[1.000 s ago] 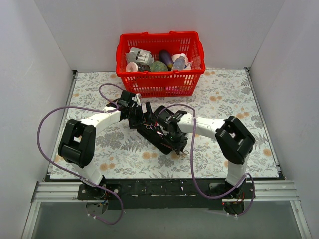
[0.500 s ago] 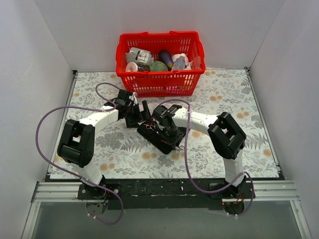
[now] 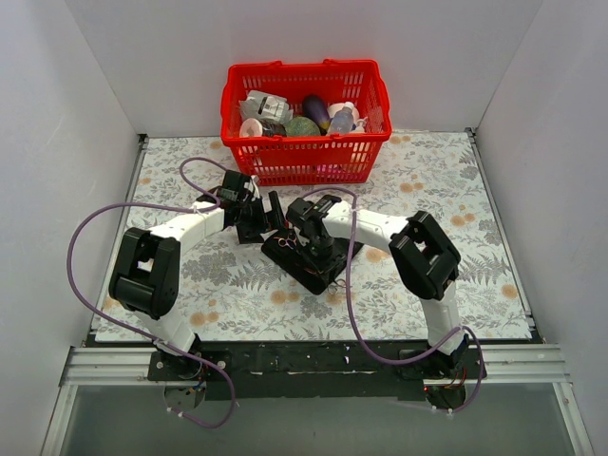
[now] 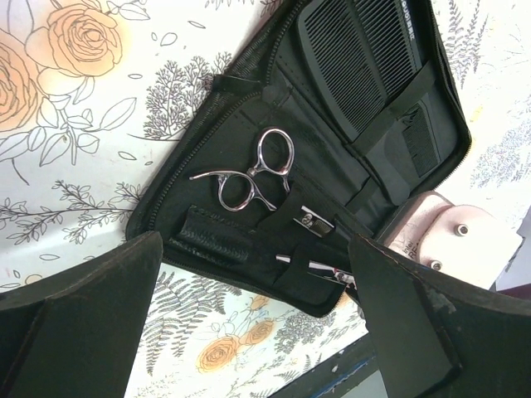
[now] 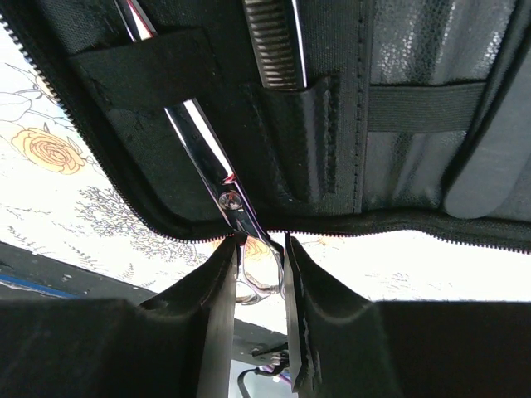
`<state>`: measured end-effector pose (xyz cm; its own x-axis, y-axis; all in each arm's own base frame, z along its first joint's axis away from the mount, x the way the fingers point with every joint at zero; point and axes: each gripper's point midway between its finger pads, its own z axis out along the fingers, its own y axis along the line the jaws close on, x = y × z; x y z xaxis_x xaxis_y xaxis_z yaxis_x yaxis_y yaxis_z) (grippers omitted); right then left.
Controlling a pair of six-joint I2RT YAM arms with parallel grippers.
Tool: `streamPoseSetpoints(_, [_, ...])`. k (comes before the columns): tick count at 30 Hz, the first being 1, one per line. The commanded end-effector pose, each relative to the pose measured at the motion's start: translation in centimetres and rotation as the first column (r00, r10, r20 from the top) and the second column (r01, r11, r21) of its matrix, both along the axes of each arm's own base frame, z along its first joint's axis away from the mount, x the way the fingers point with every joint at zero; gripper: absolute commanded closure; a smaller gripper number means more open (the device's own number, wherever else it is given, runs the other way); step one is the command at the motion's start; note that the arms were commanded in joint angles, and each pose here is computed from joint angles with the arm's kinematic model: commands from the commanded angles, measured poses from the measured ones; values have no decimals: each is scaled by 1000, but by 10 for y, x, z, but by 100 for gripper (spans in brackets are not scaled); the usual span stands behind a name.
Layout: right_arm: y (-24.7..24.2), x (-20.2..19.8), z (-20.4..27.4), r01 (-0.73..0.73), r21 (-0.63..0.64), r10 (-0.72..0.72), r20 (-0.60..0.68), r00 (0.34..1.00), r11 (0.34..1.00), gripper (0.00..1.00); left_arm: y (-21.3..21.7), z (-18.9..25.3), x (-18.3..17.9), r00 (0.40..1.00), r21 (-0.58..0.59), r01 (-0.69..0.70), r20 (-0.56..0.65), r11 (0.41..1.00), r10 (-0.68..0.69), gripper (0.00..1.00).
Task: Sort the hair-cutting tools
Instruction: Place the scissors in the hairdressing tool bag.
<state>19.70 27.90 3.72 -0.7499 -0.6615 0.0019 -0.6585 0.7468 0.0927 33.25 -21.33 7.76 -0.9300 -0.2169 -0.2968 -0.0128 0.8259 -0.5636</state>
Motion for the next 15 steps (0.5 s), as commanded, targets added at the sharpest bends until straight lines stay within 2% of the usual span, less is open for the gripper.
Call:
streamPoseSetpoints(1, [61,4,9,-96,190,89,43,995,977,99,-21,18,-4,997,-73,65,36,995,-63,2])
streamPoseSetpoints(10, [69,17,1,-61,194,42,98,994,979,99,-20,19,-5,997,-76,66,35,995,-63,2])
streamPoseSetpoints(15, [82,21,-3,-16,250,-12,111,994,968,99,-19,15,-5,998,-73,60,27,995,-59,2])
